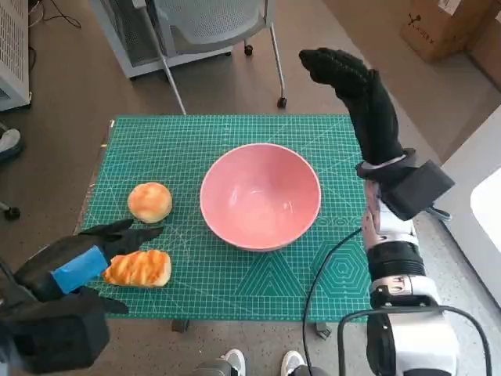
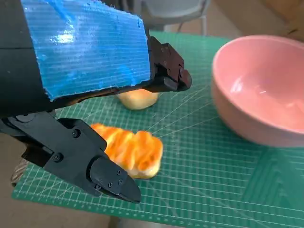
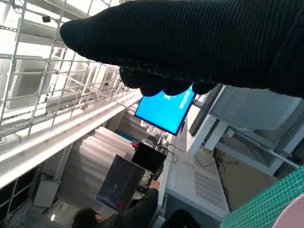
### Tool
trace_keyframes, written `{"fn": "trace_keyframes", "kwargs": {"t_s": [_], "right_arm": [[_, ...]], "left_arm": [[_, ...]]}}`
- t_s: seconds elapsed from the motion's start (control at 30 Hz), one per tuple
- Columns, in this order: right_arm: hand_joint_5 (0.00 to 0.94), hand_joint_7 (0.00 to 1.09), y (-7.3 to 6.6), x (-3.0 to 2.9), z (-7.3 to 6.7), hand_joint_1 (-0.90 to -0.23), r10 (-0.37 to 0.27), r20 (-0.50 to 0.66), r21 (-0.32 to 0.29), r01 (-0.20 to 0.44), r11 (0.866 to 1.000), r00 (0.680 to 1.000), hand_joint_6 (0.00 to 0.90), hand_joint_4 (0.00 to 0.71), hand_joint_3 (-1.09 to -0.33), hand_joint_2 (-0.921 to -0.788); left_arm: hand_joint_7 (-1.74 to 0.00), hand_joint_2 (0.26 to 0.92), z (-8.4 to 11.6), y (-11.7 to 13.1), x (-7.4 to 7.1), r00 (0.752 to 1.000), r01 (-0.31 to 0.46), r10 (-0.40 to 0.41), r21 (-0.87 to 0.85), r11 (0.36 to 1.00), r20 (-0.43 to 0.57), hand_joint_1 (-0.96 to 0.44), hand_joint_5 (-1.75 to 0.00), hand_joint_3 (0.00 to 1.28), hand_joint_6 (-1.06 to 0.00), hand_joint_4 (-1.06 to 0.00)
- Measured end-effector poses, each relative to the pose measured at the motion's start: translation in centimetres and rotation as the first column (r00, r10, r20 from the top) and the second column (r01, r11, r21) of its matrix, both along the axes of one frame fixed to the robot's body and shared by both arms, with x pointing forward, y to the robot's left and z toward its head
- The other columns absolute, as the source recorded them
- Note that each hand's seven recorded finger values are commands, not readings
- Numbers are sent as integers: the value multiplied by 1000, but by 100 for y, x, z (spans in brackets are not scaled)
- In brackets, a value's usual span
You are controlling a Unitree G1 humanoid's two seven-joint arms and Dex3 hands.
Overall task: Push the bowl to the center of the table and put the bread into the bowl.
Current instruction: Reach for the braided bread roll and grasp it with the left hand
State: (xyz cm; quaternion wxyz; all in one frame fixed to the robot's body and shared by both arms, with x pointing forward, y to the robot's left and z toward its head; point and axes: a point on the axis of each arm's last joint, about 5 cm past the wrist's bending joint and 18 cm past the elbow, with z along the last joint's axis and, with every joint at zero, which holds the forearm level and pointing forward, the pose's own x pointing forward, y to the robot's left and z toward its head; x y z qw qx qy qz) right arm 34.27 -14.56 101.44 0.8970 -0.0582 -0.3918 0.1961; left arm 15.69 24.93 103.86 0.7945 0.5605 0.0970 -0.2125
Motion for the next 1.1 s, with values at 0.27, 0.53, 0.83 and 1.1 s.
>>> {"fn": "trace_keyframes", "kwargs": {"t_s": [0.27,0.53,0.83,1.1], "right_arm": [[4,17,-11,2,0,-648,4,-5,-4,-4,1000,1000,379,197,-631,-921],[3,15,-14,4,0,-643,7,-10,5,-7,1000,1000,379,197,-632,-921],[3,14,-12,4,0,-637,12,-11,10,-11,1000,1000,380,197,-632,-921],[2,13,-15,5,-1,-636,18,-10,11,-18,1000,1000,381,198,-629,-921]], "left_arm": [[-23,708,-229,-9,88,1000,-24,24,67,997,2,-142,-16,7,-414,-281],[-21,730,-437,-25,171,1000,-25,23,138,990,12,-134,-14,11,-444,-313],[-34,793,-648,-40,270,999,-41,38,190,981,21,2,-27,20,-543,-441],[-67,895,-711,-59,296,999,-35,33,216,976,12,105,-57,37,-732,-691]]}}
